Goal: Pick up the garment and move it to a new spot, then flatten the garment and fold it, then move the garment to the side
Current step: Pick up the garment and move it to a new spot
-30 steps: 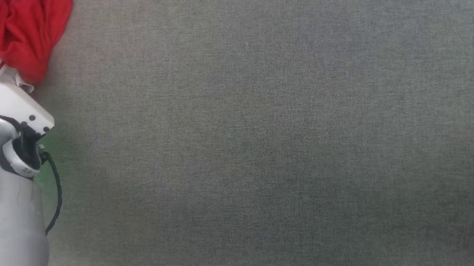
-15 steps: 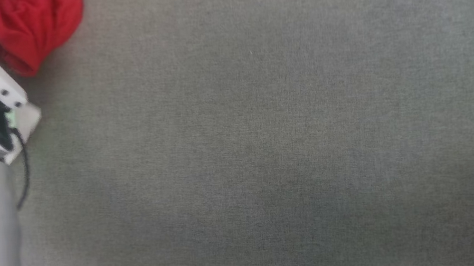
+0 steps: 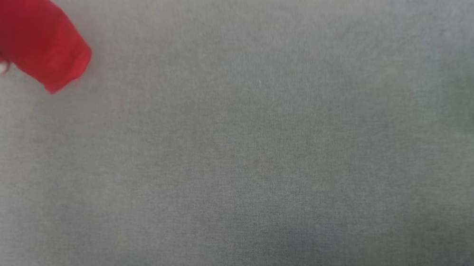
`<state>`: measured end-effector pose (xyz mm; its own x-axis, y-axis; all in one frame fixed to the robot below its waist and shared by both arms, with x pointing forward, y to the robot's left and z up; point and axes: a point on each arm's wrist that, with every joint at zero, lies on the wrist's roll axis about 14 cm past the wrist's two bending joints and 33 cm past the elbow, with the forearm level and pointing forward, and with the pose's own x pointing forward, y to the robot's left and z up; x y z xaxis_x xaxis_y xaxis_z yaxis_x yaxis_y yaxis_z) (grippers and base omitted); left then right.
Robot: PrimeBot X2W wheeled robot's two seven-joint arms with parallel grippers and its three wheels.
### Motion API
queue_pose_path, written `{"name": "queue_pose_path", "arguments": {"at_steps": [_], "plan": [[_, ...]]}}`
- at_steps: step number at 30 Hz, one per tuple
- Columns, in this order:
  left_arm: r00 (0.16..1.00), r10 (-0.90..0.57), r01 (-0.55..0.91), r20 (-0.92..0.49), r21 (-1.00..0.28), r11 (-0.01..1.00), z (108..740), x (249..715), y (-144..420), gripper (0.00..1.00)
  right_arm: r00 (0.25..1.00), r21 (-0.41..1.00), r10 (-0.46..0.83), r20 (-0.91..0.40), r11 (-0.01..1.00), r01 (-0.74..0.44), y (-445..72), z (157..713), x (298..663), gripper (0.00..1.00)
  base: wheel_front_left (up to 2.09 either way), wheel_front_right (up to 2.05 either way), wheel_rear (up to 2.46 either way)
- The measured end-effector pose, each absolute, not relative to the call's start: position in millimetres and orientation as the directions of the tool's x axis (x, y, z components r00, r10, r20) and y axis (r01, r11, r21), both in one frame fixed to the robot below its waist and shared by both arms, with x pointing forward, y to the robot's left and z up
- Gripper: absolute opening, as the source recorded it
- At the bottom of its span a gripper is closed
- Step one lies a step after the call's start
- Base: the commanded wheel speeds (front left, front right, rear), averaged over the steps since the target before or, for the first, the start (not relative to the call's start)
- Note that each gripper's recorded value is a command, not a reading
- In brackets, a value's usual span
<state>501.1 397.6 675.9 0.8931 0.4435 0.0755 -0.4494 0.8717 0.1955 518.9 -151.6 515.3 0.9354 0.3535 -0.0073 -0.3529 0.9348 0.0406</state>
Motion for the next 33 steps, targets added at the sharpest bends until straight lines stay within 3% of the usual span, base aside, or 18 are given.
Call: {"name": "queue_pose_path", "arguments": {"at_steps": [8,16,24,33], "plan": [[0.941,0.304,-0.335,0.149,0.269,0.903,733,480,353,0.00,0.949,0.047,0.309,0.069,0.949,-0.312,-158,545,507,1.00,0.00,0.00,0.00],[0.980,0.142,-0.177,0.138,0.286,0.942,737,483,285,0.00,0.974,0.047,0.193,0.122,0.979,-0.200,-198,566,492,1.00,0.00,0.00,0.00],[0.999,-0.043,0.036,0.020,0.251,0.967,688,499,200,0.00,0.990,0.048,0.035,0.140,0.998,-0.042,-256,571,468,1.00,0.00,0.00,0.00],[0.934,-0.229,0.273,-0.273,0.138,0.952,573,498,107,0.00,0.993,0.077,-0.089,0.075,0.994,0.083,-295,542,439,1.00,0.00,0.00,0.00]]}}
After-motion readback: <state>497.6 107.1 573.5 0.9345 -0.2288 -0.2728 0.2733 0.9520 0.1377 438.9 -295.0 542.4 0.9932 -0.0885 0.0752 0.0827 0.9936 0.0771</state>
